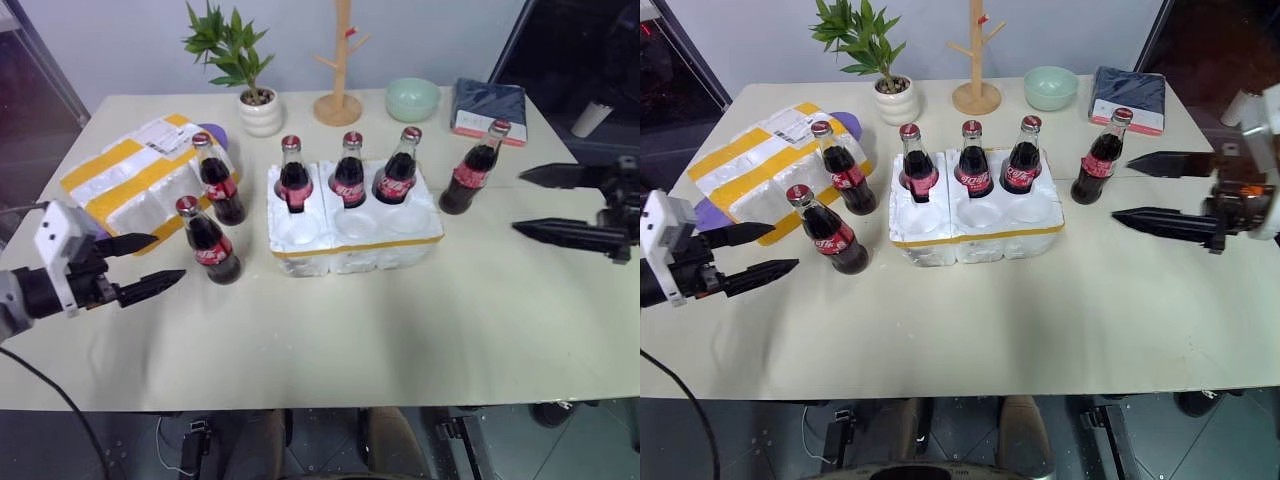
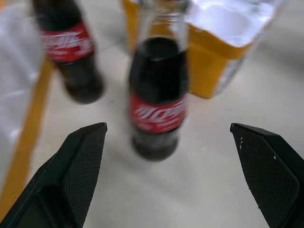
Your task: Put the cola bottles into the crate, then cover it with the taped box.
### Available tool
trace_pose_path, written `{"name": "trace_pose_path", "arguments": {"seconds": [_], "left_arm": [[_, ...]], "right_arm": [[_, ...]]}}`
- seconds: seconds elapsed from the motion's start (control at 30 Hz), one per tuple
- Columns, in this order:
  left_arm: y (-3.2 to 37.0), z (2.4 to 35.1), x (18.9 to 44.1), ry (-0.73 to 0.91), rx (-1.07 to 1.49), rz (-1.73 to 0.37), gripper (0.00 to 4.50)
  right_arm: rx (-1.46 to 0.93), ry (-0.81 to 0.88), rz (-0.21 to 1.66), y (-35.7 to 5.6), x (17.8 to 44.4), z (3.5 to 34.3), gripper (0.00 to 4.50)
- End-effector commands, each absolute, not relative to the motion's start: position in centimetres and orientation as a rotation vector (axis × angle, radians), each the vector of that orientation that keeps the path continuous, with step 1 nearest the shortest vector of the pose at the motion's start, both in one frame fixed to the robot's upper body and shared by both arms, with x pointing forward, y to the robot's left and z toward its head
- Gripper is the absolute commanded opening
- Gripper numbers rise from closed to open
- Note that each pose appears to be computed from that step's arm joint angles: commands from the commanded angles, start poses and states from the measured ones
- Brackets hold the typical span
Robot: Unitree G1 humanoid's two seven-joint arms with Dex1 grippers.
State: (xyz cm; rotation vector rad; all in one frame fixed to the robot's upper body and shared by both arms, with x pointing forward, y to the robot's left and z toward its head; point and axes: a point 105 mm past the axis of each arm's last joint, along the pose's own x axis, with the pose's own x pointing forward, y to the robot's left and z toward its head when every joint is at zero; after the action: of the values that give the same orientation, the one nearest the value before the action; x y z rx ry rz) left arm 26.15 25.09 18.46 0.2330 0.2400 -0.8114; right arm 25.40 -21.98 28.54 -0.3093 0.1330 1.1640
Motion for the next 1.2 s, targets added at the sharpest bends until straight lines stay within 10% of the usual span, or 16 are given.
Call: {"name": "trace_pose_path", "arguments": {"seconds": [0.03,0.6,0.77,1.2], "left_arm": [[24.8,17.9,27.5,0.226,0.259,-0.815,4.37],[21.3,15.0,32.7,0.135,0.174,-0.827,4.37],[21.1,15.8,32.1,0.144,0.174,-0.879,2.77],[15.2,28.7,30.2,-0.036,-0.057,-1.268,2.81]], "right_arm": [[-0.335,0.099,1.275,-19.6,24.4,29.7,4.50],[-0.311,0.093,1.350,-16.8,22.8,29.8,4.50],[-0.306,0.086,1.327,-16.8,22.8,29.6,4.50],[-0.277,0.080,1.247,-17.1,23.3,28.1,4.50]]}}
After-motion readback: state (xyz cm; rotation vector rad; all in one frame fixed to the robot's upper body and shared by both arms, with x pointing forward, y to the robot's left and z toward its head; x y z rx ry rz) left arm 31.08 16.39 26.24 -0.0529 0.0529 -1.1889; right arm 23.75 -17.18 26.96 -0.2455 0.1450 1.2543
